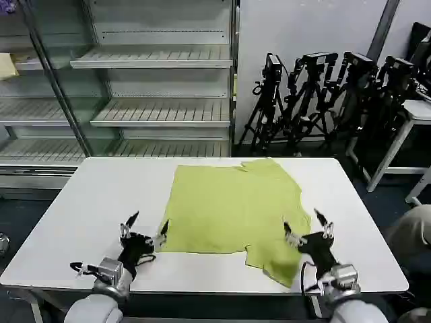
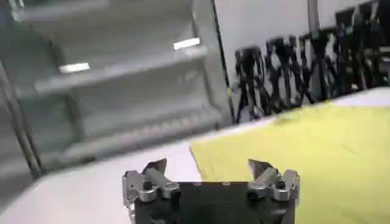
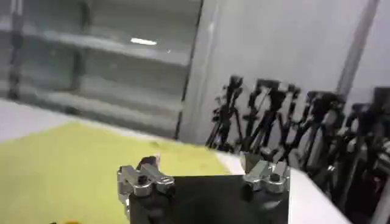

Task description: Fold and organize the clothes.

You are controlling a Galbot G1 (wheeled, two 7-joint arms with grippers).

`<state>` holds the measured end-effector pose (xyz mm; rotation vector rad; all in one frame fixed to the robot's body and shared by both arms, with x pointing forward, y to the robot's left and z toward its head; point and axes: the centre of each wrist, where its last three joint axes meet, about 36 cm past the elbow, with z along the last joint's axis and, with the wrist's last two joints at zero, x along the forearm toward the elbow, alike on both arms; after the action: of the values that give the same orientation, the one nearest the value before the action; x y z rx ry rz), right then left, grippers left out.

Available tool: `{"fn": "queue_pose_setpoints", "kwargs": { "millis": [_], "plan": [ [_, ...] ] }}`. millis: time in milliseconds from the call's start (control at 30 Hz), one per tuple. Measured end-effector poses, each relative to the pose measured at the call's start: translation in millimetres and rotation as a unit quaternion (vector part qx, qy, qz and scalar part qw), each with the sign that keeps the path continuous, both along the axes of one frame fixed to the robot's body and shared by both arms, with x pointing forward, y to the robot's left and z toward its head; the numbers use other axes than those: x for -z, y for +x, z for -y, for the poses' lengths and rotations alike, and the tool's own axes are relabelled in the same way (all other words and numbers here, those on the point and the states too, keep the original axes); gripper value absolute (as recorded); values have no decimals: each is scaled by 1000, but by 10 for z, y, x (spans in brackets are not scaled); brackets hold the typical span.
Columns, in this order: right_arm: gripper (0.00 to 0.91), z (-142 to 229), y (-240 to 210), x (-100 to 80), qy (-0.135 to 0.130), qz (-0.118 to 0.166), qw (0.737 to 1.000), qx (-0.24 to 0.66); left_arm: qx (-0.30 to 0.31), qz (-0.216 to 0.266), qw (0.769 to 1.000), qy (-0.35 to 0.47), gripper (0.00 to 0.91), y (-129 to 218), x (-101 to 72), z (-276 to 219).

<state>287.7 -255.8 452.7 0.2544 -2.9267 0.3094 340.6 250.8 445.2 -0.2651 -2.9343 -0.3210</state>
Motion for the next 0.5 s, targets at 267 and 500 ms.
{"fn": "queue_pose_setpoints", "kwargs": {
  "millis": [267, 500],
  "plan": [
    [907, -96, -322, 42, 8, -57, 998, 2, -4, -78, 997, -10, 907, -234, 2, -29],
    [907, -96, -421, 84, 6, -95, 995, 13, -5, -118, 993, -23, 907, -317, 19, -48]
  ]
}}
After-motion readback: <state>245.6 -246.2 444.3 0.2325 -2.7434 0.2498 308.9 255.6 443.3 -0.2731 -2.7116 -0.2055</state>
